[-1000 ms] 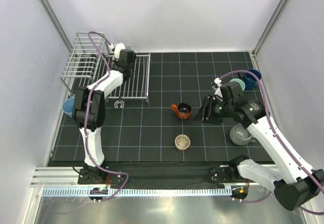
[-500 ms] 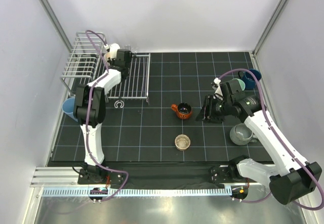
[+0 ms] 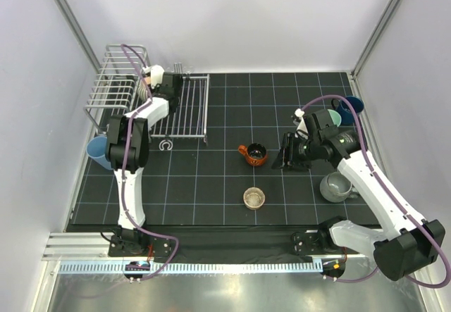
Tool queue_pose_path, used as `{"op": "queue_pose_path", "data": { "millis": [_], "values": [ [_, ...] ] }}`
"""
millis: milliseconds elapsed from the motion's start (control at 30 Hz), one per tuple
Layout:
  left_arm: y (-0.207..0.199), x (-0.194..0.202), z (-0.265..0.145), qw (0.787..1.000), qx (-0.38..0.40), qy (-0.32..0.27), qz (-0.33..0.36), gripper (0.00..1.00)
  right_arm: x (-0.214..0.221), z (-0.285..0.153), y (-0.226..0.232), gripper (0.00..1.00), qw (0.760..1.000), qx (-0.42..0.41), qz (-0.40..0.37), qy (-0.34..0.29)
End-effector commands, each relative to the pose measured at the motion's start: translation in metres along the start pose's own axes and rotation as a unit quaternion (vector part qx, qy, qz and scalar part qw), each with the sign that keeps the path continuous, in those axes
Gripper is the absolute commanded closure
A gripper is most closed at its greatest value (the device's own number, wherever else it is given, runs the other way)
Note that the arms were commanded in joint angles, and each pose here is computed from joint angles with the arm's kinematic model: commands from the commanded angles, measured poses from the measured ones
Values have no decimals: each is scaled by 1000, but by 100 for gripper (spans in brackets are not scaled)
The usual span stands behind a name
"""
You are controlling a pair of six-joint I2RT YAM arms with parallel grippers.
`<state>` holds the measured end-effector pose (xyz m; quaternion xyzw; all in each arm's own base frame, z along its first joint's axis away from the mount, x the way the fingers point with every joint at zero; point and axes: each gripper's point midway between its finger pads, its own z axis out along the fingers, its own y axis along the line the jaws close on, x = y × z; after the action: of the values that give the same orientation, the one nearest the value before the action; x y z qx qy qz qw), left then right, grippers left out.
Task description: Load the cups into the dish rack
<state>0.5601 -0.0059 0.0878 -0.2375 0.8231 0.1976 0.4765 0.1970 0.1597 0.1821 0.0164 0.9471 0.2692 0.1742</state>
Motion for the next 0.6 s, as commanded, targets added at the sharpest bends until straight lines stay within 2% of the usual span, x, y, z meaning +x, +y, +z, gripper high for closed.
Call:
{"op": "queue_pose_path", "data": {
  "millis": [0,267,333,367,400,567],
  "values": [
    [12,-58,2,994,-39,-70,-79,100,-13,-9,10,52,1000,-13,-16,-22],
    [18,-51,10,994,-48,-52,-82,99,-14,-9,10,52,1000,-13,-12,-23],
    [19,-50,9,994,-46,-48,-88,88,-16,-10,10,52,1000,-14,-11,-25],
    [19,-49,9,994,-47,-48,-91,74,-16,-10,10,52,1000,-14,-10,-24],
    [19,-47,9,994,-46,-45,-89,69,-17,-11,11,52,1000,-15,-8,-27],
    [19,-44,8,995,-42,-38,-85,58,-16,-12,13,52,1000,-18,-3,-24]
  ]
}}
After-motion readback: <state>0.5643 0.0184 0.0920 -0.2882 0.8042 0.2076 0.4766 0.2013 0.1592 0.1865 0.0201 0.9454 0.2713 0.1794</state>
